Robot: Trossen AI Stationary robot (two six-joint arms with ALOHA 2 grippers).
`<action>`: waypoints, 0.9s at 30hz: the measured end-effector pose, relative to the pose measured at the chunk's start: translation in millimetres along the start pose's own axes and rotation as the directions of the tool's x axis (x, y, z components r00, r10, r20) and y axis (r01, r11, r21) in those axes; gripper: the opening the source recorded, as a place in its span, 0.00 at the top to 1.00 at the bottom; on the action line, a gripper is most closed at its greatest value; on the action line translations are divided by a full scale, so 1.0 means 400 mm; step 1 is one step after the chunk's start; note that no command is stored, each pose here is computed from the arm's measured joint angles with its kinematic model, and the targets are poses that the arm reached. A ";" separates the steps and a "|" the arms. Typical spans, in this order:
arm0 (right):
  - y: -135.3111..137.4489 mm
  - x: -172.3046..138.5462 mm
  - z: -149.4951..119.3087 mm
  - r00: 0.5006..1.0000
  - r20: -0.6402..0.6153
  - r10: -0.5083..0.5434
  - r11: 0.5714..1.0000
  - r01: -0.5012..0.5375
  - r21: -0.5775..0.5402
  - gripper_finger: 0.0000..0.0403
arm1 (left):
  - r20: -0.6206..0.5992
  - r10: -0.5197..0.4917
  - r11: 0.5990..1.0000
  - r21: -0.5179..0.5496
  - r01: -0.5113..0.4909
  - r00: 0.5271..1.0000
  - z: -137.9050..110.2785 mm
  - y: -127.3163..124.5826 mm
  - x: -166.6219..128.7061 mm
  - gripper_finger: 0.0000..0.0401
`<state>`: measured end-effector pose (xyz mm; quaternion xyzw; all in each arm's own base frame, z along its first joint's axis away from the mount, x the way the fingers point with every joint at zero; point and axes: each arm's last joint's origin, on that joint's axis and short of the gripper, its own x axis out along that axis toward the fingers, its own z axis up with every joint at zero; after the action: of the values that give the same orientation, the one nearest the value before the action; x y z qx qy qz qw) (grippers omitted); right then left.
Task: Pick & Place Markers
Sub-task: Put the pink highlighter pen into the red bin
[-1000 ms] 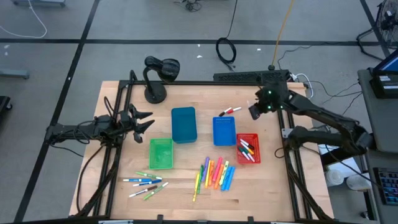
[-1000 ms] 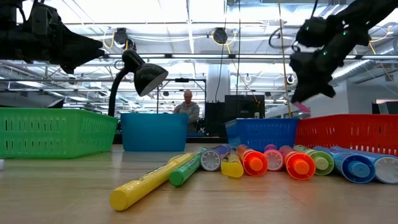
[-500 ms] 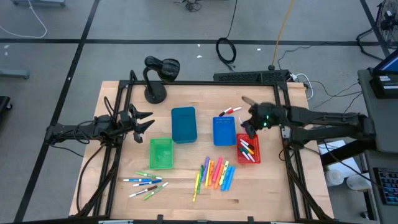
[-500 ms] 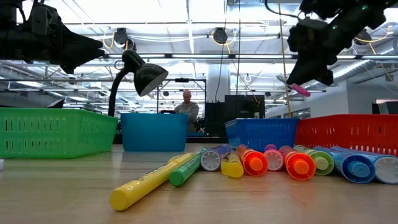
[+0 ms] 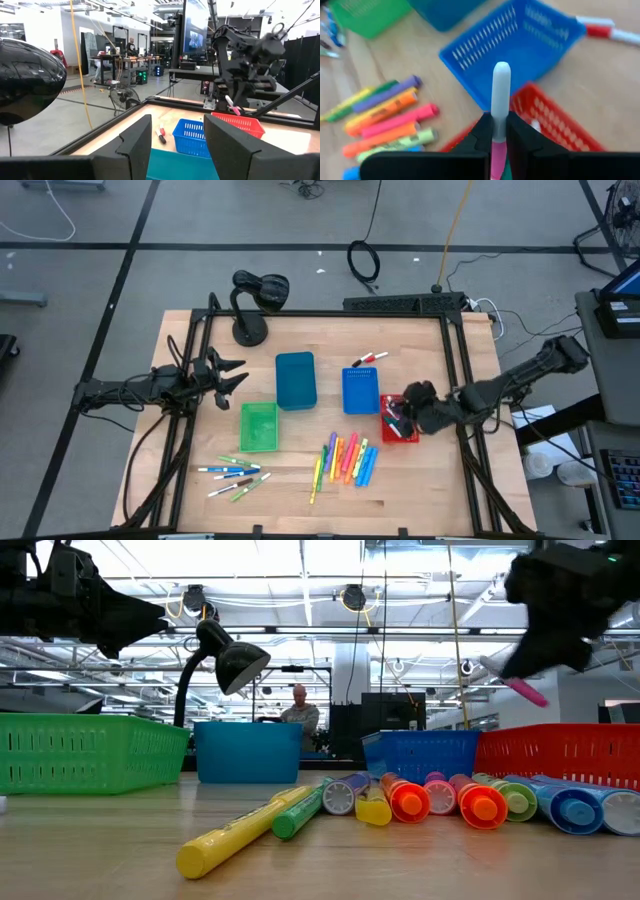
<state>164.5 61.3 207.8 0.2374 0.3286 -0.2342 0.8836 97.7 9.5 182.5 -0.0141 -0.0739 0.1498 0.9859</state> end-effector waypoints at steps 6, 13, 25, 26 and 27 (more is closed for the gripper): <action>0.001 0.005 -0.048 0.995 -0.059 -0.076 0.994 0.080 0.069 0.95 | 0.000 0.000 1.000 0.000 0.000 1.000 0.000 0.000 0.000 0.54; 0.013 0.010 -0.072 0.992 -0.105 -0.072 0.997 0.076 0.032 0.95 | 0.000 0.000 1.000 0.000 0.000 1.000 0.000 0.000 0.000 0.54; 0.017 0.005 -0.080 0.992 -0.109 -0.062 0.998 0.064 0.022 0.94 | 0.000 0.000 1.000 0.000 0.000 1.000 0.000 0.000 0.000 0.54; 0.017 0.005 -0.080 0.992 -0.109 -0.062 0.998 0.065 0.021 0.94 | 0.000 0.000 1.000 0.000 0.000 1.000 0.000 0.000 0.000 0.54; 0.017 0.005 -0.079 0.992 -0.106 -0.063 0.998 0.066 0.020 0.94 | 0.000 0.000 1.000 0.000 0.000 1.000 0.000 0.000 0.000 0.54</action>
<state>155.1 84.4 186.8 0.2492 0.3796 -0.2535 0.8541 97.7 9.5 182.5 -0.0141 -0.0740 0.1498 0.9858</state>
